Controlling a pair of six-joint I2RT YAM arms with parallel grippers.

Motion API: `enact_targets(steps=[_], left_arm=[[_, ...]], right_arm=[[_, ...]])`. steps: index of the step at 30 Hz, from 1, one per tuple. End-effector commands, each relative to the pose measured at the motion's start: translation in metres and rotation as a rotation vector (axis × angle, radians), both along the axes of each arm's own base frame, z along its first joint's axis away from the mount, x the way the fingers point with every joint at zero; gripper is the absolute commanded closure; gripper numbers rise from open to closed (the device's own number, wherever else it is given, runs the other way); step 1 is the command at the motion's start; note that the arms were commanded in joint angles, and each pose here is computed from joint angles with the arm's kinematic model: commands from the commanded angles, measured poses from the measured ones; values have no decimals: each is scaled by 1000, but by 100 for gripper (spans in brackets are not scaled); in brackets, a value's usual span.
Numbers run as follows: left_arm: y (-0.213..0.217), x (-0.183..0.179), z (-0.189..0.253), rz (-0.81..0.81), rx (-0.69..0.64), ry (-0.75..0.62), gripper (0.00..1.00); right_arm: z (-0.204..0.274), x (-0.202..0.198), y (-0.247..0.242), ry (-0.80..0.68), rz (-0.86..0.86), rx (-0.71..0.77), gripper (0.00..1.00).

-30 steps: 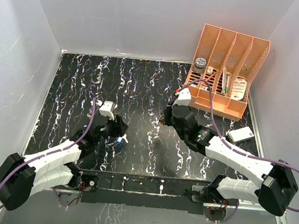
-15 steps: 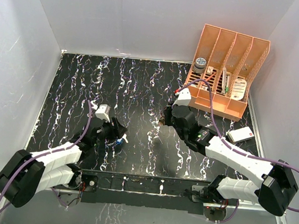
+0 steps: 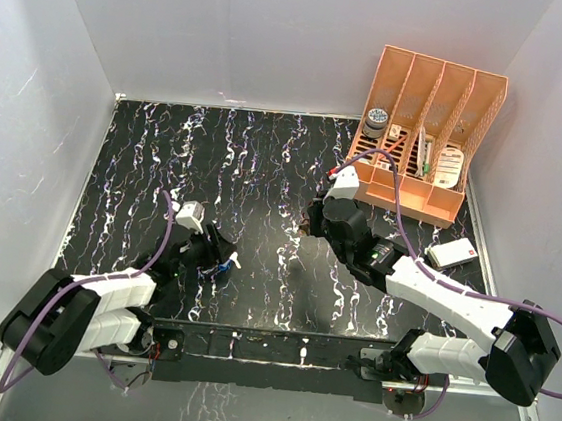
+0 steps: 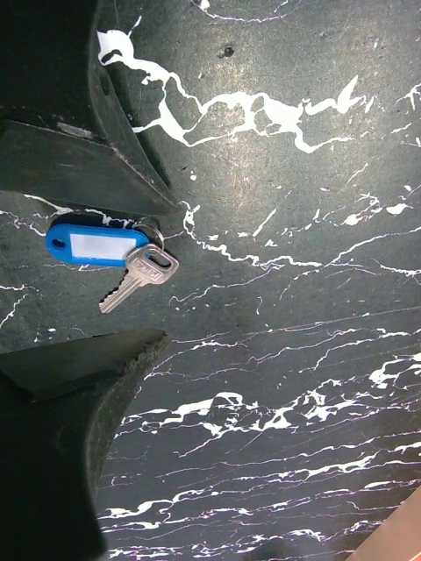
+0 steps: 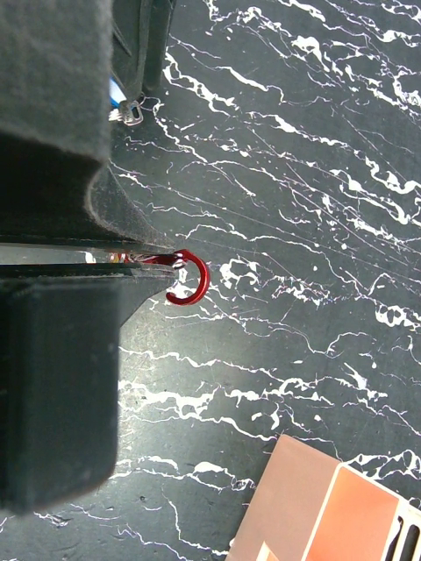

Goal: Put the keys on the keyring

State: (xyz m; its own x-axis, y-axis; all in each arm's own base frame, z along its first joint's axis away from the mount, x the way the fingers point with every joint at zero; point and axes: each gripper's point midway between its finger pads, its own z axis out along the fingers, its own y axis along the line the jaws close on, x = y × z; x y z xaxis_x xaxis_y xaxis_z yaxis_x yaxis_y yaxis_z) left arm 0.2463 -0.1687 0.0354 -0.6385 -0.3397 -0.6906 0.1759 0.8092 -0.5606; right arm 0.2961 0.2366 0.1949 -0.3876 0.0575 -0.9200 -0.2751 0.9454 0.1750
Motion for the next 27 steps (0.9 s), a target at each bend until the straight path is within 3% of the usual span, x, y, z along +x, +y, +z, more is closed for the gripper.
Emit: enact_targets(steps=[1, 15, 27], left_arm=[[-4, 2, 6, -13, -39, -31, 47], [-9, -2, -5, -46, -67, 7, 50], [-2, -7, -4, -27, -45, 18, 63]], right_arm=[[19, 3, -1, -53, -20, 50, 100], [19, 2, -4, -53, -27, 48, 100], [18, 3, -3, -53, -28, 46, 100]])
